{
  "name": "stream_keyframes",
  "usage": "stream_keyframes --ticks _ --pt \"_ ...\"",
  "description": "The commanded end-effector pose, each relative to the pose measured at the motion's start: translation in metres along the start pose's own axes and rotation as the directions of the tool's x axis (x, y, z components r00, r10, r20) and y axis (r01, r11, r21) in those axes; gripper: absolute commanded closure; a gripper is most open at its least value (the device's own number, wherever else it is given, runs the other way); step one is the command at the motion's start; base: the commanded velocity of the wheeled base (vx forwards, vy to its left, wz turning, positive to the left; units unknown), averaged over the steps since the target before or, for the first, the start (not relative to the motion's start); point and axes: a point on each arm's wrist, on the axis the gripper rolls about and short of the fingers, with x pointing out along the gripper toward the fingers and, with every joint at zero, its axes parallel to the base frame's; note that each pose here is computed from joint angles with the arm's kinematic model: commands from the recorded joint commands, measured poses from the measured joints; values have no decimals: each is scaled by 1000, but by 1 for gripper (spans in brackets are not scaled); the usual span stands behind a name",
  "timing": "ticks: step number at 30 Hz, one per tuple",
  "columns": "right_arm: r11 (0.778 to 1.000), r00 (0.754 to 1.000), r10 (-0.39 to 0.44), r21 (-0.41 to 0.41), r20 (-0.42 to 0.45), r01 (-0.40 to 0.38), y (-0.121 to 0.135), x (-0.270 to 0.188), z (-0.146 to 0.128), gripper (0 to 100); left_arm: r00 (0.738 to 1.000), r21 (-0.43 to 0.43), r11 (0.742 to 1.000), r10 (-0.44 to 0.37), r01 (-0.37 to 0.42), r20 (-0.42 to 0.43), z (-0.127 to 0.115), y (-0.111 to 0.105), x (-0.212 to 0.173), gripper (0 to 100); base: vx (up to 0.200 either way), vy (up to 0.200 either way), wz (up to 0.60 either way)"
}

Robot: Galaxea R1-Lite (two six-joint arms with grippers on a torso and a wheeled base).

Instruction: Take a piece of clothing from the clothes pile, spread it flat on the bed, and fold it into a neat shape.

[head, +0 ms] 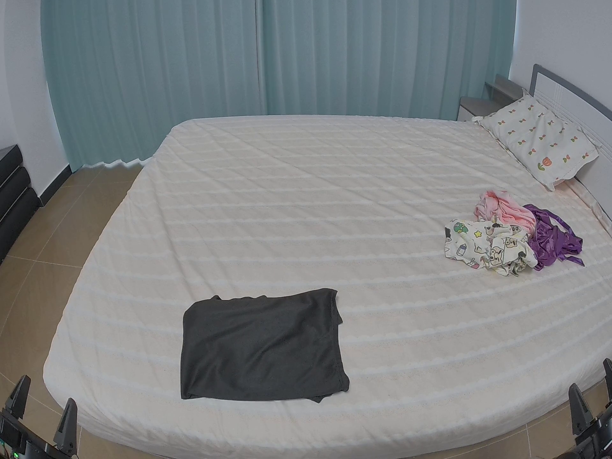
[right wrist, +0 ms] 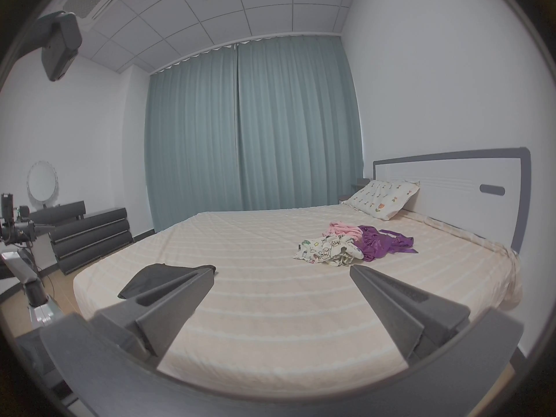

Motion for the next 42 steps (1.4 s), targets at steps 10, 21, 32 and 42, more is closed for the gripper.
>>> stream_keyframes --ticks 10,21,32,42 --pt "996 998 -60 -59 -16 59 -2 1 -7 0 1000 -1 1000 1 -1 -11 -5 0 1 0 0 0 0" --pt "997 998 -55 -53 -13 54 -2 1 -7 0 1000 -1 1000 1 -1 -11 -5 0 1 0 0 0 0" --pt "997 998 -57 -49 -12 56 -2 1 -7 0 1000 -1 1000 0 0 -11 -5 0 1 0 0 0 0" --pt "997 998 -57 -50 -12 56 -2 1 -7 0 1000 -1 1000 1 -1 -11 -5 0 1 0 0 0 0"
